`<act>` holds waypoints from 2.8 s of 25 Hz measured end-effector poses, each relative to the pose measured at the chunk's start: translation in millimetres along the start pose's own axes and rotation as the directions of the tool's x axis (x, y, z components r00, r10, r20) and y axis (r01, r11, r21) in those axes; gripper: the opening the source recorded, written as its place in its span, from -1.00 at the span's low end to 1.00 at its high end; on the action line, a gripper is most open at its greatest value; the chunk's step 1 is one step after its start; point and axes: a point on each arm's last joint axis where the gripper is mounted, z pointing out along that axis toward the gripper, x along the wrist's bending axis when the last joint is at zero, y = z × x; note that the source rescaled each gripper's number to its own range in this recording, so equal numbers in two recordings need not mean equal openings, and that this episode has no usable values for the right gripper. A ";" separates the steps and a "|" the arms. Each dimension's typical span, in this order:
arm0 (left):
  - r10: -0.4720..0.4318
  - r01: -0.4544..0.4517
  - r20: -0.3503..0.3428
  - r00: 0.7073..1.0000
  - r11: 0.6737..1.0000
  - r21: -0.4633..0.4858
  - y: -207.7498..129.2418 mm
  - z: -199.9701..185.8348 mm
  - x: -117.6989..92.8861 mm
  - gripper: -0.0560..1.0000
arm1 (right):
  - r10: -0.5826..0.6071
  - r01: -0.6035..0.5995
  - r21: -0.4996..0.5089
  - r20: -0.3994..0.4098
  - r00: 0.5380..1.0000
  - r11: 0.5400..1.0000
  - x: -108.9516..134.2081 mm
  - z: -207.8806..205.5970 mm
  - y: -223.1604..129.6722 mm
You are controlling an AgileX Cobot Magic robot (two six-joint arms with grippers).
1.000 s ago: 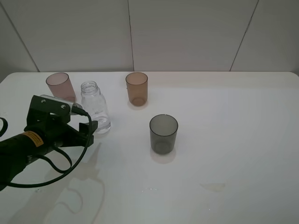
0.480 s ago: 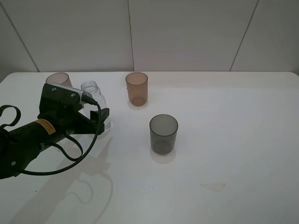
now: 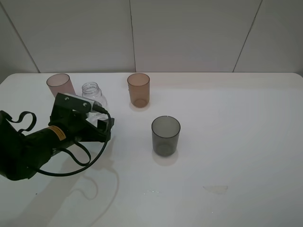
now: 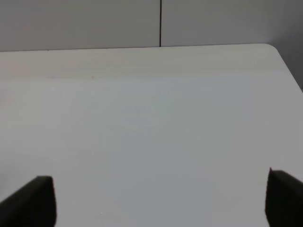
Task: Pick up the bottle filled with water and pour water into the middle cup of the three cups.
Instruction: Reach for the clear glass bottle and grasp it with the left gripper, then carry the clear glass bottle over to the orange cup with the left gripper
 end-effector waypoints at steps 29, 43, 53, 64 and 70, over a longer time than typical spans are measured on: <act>-0.054 0.052 -0.050 0.997 0.998 -0.039 4.7 15.5 3.0 -0.84 | 0.000 0.000 0.000 0.000 1.000 1.000 0.0 0.0 0.0; 0.012 -0.016 -0.037 0.999 0.993 -0.114 35.4 2.5 1.2 -0.84 | 0.000 0.000 0.000 0.000 1.000 1.000 0.0 0.0 0.0; 0.194 -0.194 0.024 0.981 0.980 0.031 100.7 22.6 -11.2 -0.84 | 0.000 0.000 0.000 0.000 1.000 1.000 0.0 0.0 0.0; 0.411 -0.449 0.190 0.892 0.852 0.269 171.0 49.0 -16.6 -0.84 | 0.000 0.000 0.000 0.000 1.000 1.000 0.0 0.0 0.0; 0.560 -0.597 0.209 0.802 0.741 0.308 185.0 56.3 -4.2 -0.84 | 0.000 0.000 0.000 0.000 1.000 1.000 0.0 0.0 0.0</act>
